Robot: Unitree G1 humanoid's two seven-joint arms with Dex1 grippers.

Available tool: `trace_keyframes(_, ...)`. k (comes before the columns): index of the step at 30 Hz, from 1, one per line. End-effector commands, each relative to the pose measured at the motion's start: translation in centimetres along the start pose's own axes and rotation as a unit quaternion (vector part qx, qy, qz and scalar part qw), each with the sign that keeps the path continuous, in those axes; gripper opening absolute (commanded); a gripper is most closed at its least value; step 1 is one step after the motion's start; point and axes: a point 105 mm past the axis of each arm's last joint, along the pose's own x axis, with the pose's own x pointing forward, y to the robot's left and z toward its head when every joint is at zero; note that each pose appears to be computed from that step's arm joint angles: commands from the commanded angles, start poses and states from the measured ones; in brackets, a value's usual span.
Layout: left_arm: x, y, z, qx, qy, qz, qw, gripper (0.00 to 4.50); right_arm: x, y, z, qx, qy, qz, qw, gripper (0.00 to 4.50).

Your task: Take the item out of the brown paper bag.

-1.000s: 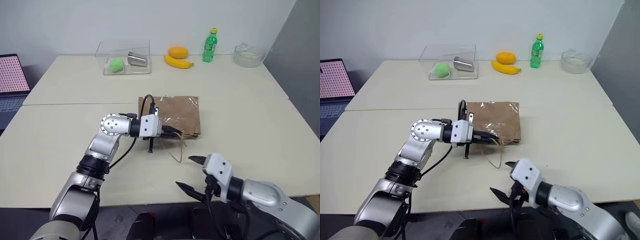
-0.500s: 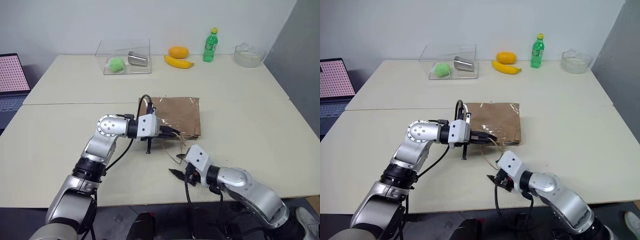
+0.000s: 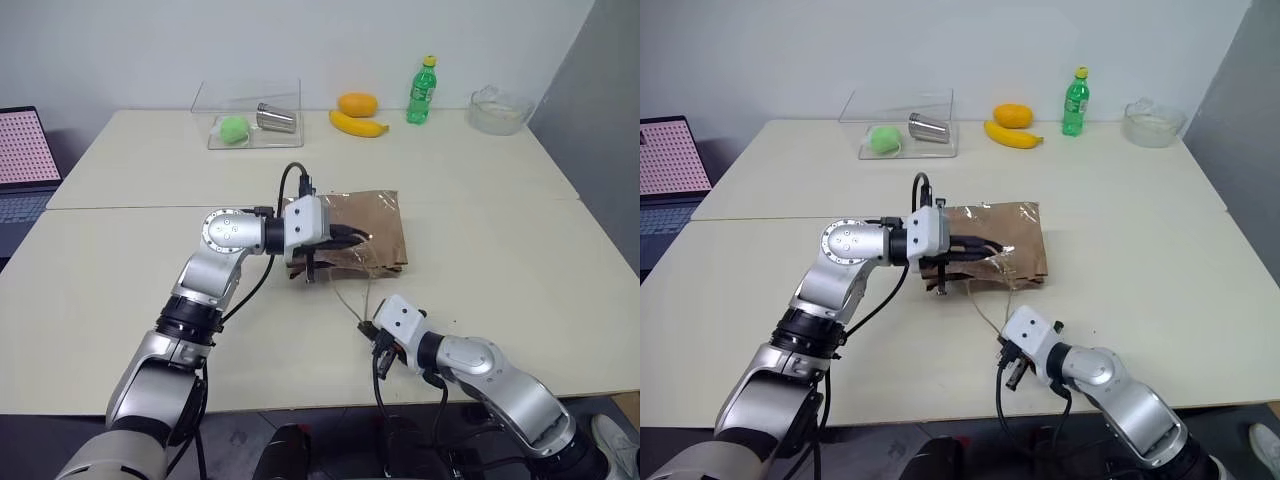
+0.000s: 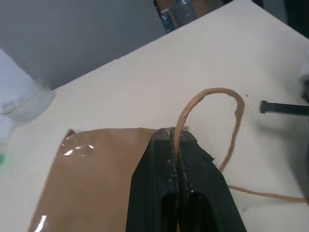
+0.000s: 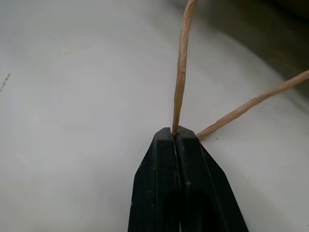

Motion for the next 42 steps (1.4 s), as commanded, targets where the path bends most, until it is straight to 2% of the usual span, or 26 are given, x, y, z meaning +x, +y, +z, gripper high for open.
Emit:
trace_keyframes(1, -0.4, 3.8, 2.6, 0.006, -0.027, 0.066, 0.997, 0.00, -0.4, -0.3, -2.4, -0.001, 0.054, -0.009, 0.999, 0.02)
trace_keyframes(7, -1.0, 8.4, 4.9, 0.009, -0.044, 0.134, 0.990, 0.00, -0.5, -0.1, -3.4, -0.009, 0.076, -0.006, 0.997, 0.02)
trace_keyframes(11, -1.3, 10.0, 6.3, 0.011, -0.057, 0.152, 0.987, 0.00, -0.6, 0.1, -3.8, -0.007, 0.083, -0.003, 0.996, 0.02)
trace_keyframes(23, -2.0, 12.1, 8.2, 0.009, -0.080, 0.186, 0.979, 0.00, -1.0, 0.3, -4.5, -0.020, 0.100, 0.001, 0.995, 0.02)
trace_keyframes(26, -2.0, 11.9, 8.5, 0.002, -0.089, 0.177, 0.980, 0.00, -0.9, 0.0, -4.3, -0.029, 0.097, -0.008, 0.995, 0.02)
trace_keyframes(28, -1.8, 10.7, 8.7, -0.013, -0.101, 0.134, 0.986, 0.00, -1.1, -0.7, -3.0, -0.028, 0.068, -0.022, 0.997, 0.02)
trace_keyframes(31, -1.8, 9.4, 8.5, -0.024, -0.102, 0.097, 0.990, 0.00, -1.4, -1.4, -1.7, -0.036, 0.041, -0.041, 0.998, 0.63)
trace_keyframes(36, -1.6, 8.0, 8.2, -0.038, -0.102, 0.072, 0.991, 0.00, -2.4, -1.5, 0.2, -0.047, 0.013, -0.044, 0.998, 2.38)
trace_keyframes(42, -1.4, 7.1, 8.1, -0.047, -0.103, 0.055, 0.992, 0.00, -5.2, -0.5, 2.7, -0.090, -0.009, -0.011, 0.996, 4.48)
